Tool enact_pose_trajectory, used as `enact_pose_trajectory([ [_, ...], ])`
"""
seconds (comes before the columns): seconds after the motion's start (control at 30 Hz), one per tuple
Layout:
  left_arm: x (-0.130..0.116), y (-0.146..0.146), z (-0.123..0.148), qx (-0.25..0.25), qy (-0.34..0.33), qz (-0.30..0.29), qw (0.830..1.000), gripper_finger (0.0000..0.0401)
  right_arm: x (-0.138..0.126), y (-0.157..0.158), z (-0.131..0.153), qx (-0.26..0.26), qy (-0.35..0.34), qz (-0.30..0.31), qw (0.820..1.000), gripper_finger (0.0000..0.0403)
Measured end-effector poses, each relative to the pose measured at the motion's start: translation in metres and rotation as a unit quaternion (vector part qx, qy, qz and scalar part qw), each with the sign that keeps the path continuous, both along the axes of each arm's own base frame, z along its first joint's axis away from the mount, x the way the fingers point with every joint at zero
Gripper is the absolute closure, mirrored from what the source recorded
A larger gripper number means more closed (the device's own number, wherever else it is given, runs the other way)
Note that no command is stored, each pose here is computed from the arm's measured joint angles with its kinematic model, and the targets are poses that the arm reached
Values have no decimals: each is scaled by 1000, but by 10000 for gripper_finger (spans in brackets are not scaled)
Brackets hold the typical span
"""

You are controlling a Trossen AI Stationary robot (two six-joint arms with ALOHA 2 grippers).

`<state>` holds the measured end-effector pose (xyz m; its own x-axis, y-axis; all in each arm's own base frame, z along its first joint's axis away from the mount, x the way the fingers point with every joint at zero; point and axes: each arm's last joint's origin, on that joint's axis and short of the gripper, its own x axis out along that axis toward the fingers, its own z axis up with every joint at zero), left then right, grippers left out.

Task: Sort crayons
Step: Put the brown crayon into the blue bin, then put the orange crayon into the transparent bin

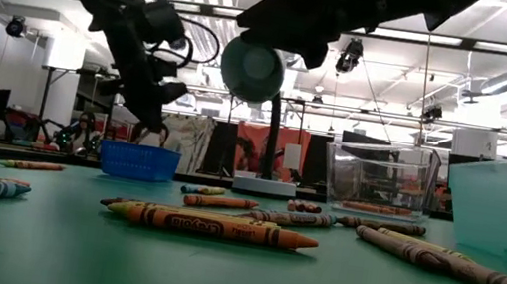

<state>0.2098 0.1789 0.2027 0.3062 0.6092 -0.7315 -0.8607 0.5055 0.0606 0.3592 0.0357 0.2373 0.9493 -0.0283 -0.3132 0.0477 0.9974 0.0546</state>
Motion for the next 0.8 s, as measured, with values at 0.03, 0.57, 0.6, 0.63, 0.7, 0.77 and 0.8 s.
enact_pose_trajectory([
  [0.03, 0, 0, -2, -4, 3, 4, 1000, 395, 0, 1, 0, 2, 0, 0, 1000, 254],
  [0.57, -4, -1, -14, -4, 17, 47, 999, 352, -1, 4, -1, 1, 6, 5, 1000, 255],
  [0.6, -4, -1, -14, -4, 17, 47, 999, 343, -1, 4, -1, 1, 6, 5, 1000, 254],
  [0.63, -4, -1, -14, -3, 17, 47, 999, 335, -1, 4, -1, 1, 6, 5, 1000, 253],
  [0.7, -3, -1, -13, -1, 14, 45, 999, 321, -1, 4, -1, 1, 6, 5, 1000, 252],
  [0.77, -3, -1, -11, 2, 11, 44, 999, 309, -1, 4, -1, 1, 6, 5, 1000, 251],
  [0.8, -3, -2, -9, 4, 8, 43, 999, 304, -1, 4, -1, 1, 6, 5, 1000, 250],
])
